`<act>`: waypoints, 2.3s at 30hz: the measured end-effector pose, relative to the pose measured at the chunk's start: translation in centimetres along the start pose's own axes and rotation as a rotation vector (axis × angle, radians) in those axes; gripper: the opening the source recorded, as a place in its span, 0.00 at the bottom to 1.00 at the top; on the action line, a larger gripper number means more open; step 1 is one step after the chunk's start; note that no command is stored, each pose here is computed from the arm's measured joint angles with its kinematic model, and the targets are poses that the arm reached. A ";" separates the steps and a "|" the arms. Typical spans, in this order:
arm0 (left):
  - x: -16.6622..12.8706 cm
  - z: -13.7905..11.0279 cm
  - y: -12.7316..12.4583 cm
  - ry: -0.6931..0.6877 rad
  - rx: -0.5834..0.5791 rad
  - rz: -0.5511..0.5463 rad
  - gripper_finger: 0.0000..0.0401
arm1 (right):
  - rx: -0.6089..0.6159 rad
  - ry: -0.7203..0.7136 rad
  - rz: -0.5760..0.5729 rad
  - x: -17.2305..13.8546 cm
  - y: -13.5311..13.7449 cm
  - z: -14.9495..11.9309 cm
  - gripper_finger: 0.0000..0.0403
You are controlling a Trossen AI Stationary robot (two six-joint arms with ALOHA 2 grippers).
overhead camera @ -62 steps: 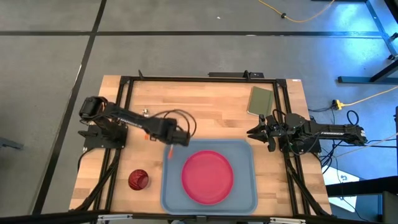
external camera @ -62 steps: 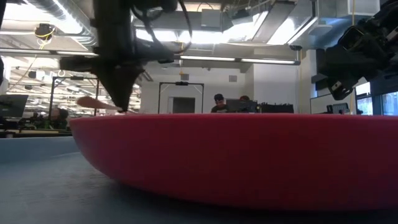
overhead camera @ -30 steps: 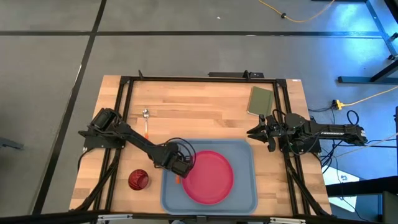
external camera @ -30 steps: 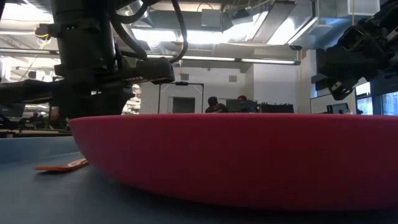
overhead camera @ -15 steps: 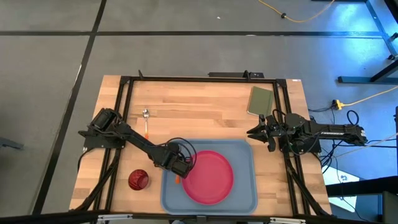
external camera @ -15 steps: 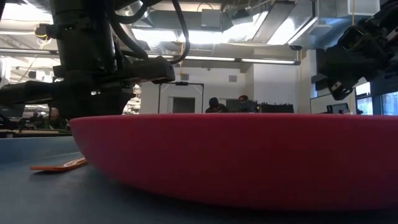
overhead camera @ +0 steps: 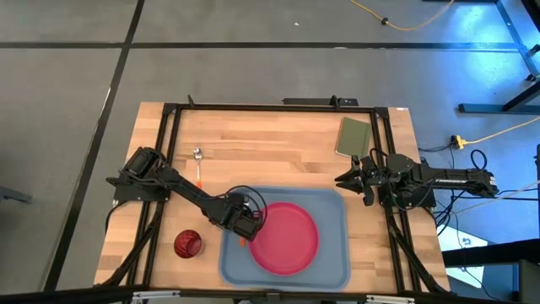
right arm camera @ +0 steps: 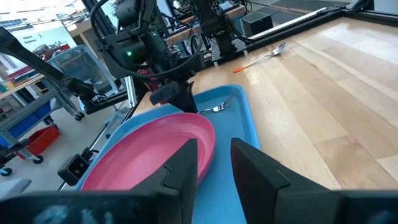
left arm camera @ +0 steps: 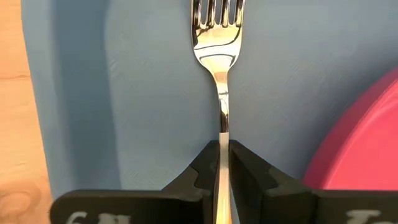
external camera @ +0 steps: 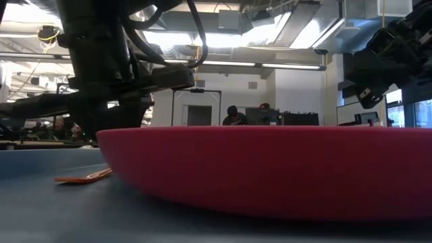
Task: Pick and place plate/cup/fork/spoon on tray
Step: Put the orange fork on the blue tray to the left of the pink plate, then put the orange spoon on the blue tray to the left of the orange fork
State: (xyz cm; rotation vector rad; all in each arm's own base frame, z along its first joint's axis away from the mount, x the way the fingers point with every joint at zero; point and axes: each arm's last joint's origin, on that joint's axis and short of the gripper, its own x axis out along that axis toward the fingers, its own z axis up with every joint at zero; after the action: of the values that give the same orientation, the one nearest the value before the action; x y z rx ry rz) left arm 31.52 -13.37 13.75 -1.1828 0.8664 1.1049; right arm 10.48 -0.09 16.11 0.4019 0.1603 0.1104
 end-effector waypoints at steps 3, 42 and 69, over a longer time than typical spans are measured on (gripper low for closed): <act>0.0 0.0 0.0 0.000 0.000 0.001 0.07 | 0.000 0.000 0.000 0.0 0.0 0.0 0.25; 0.0 -0.2 -0.4 0.015 0.013 -0.041 0.16 | 0.000 0.001 0.000 0.0 0.0 0.0 0.25; -9.2 5.0 2.4 -0.205 0.022 -0.051 0.21 | 0.001 0.002 -0.001 0.0 0.0 0.0 0.25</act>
State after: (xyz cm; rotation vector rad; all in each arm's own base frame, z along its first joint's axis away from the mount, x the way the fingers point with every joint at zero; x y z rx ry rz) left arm 26.58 -10.22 22.79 -1.0470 0.6849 1.1501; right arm 10.50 -0.09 16.07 0.4023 0.1624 0.1098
